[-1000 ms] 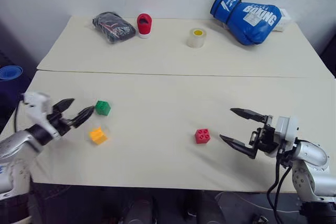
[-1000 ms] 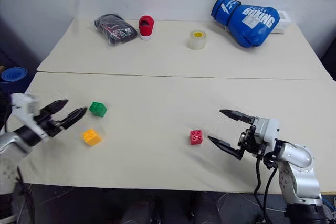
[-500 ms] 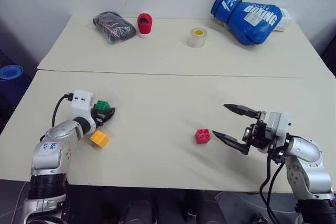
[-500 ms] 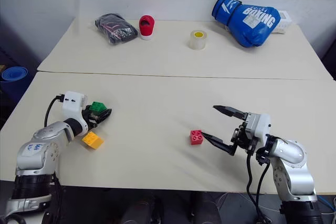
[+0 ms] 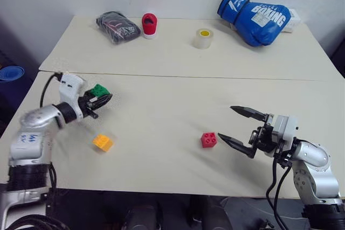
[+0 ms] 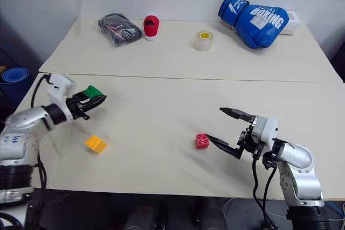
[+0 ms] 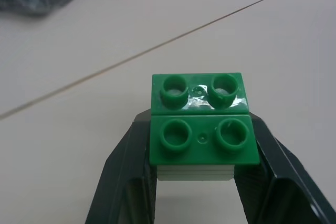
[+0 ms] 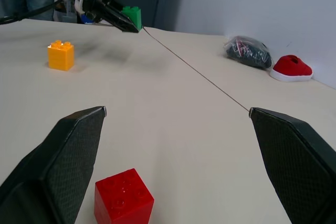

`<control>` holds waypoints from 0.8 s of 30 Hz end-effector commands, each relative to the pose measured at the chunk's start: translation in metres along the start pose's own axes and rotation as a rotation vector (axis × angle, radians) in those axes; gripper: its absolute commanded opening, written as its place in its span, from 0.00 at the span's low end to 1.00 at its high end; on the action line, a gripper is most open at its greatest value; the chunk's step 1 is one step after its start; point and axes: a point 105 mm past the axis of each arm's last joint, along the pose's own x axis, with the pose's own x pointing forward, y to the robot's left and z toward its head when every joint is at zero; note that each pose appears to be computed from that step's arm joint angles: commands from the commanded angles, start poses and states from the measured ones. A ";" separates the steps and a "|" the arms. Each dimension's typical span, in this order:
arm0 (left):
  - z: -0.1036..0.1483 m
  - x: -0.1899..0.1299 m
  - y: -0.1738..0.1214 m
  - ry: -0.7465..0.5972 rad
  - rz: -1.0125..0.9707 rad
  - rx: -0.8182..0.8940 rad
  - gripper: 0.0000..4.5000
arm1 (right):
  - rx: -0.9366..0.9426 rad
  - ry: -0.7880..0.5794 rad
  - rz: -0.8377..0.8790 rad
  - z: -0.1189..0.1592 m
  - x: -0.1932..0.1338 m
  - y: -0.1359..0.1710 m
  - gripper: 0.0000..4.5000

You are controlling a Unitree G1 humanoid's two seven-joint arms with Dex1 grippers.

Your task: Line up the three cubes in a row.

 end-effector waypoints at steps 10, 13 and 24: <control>0.020 0.057 -0.154 0.068 -0.858 0.388 0.34 | -0.038 0.087 0.034 0.004 -0.034 -0.001 1.00; 0.007 0.070 -0.163 0.107 -0.860 0.407 0.34 | -0.036 0.102 0.034 0.004 -0.039 0.000 1.00; -0.025 0.092 -0.181 0.234 -0.915 0.420 0.34 | -0.022 0.134 0.001 0.004 -0.053 0.014 1.00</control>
